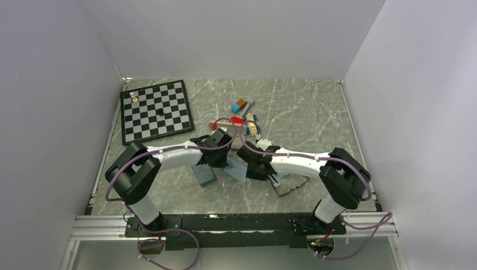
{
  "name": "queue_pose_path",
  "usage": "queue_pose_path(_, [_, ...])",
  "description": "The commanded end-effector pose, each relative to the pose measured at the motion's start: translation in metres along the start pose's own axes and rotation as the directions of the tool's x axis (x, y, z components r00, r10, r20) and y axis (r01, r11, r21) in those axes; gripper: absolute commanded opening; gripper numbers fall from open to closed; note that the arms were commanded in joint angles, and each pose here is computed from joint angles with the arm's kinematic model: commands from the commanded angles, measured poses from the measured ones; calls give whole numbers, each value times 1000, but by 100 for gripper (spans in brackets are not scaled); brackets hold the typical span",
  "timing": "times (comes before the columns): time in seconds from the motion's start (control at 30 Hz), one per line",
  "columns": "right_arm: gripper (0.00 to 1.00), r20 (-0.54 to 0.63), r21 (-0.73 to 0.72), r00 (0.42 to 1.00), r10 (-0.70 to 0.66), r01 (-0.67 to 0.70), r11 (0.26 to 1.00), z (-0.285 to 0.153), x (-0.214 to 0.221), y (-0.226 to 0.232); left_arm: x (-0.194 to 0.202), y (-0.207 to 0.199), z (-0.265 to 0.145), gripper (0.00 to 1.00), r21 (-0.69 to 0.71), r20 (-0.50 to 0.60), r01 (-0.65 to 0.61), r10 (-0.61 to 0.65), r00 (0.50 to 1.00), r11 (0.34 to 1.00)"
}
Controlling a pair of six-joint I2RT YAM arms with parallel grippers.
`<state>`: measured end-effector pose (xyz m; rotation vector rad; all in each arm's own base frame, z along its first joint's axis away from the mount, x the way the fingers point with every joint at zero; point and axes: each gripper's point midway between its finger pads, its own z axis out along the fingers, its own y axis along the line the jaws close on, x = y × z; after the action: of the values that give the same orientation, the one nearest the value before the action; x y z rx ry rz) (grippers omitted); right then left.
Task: Organize the sunglasses
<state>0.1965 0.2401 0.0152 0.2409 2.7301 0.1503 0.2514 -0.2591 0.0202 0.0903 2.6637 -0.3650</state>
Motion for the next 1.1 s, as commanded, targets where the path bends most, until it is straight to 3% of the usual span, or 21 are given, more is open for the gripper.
queue_pose_path(0.0, [33, -3, -95, 999, 47, -47, 994, -6, -1, 20, 18, 18, -2, 0, -47, -58, -22, 20, 998, 999])
queue_pose_path(0.33, [37, -34, -85, 995, 93, -95, 992, 6, 3, 19, 19, 18, -3, 0, -46, -57, -20, 18, 998, 999])
queue_pose_path(0.67, [17, 10, -21, 997, 78, -77, 997, 14, -3, 8, 15, 16, -3, 0, -45, -45, -13, 11, 999, 999])
queue_pose_path(0.83, [1, 17, -50, 998, 52, -51, 997, 15, -5, 15, 11, 15, -6, 0, -44, -30, -9, 8, 1000, 999])
queue_pose_path(1.07, [0, 75, -105, 996, -48, 56, 993, 1, -16, 19, 0, 15, -17, 0, -37, 22, -10, 11, 1000, 999])
